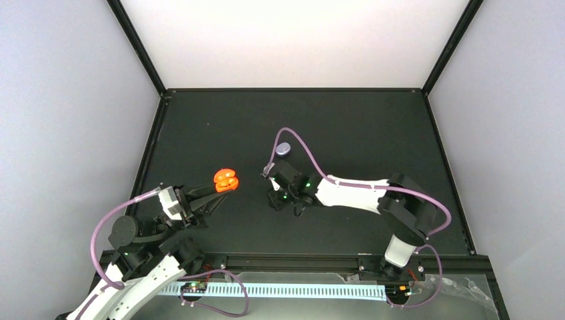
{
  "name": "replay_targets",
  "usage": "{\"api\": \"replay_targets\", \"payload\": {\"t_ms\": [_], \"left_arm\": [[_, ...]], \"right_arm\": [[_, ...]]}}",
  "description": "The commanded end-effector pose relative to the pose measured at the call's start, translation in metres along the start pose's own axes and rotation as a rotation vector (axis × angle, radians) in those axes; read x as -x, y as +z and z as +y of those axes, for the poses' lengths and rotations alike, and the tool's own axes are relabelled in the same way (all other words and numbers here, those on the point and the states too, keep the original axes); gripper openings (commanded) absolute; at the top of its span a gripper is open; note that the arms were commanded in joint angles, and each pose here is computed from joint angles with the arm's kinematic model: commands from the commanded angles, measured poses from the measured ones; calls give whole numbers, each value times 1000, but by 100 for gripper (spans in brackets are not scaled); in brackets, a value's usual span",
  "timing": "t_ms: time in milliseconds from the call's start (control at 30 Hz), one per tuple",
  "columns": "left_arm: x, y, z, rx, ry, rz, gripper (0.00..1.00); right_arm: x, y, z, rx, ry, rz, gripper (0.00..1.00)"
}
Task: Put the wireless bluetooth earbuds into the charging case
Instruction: Pick up the earbud from the center of the board.
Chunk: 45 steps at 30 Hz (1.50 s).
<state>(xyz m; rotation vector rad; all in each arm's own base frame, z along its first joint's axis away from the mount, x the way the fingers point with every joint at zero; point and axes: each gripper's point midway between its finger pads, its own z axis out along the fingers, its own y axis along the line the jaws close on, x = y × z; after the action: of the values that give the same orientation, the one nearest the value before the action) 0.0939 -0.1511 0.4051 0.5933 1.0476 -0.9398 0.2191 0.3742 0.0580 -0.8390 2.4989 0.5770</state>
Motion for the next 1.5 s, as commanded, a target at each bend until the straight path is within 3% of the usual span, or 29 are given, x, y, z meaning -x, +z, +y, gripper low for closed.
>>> {"api": "replay_targets", "payload": {"t_ms": [0,233,467,833,1467], "left_arm": [[4,-1,0,4,7,-24,2],[0,-1,0,-2,3,-29,2],[5,-5,0,6,10,-36,2],[5,-6,0,6,8,-41,2],[3,-7,-1,4,6,-38,2]], "right_arm": [[41,-46,23,92,-88,-116,34],[46,-19,-9,49,-79,-60,37],[40,12,-8,107,-51,-1,38],[12,29,-15,140,-21,86,47],[-28,7,-30,80,0,143,47]]}}
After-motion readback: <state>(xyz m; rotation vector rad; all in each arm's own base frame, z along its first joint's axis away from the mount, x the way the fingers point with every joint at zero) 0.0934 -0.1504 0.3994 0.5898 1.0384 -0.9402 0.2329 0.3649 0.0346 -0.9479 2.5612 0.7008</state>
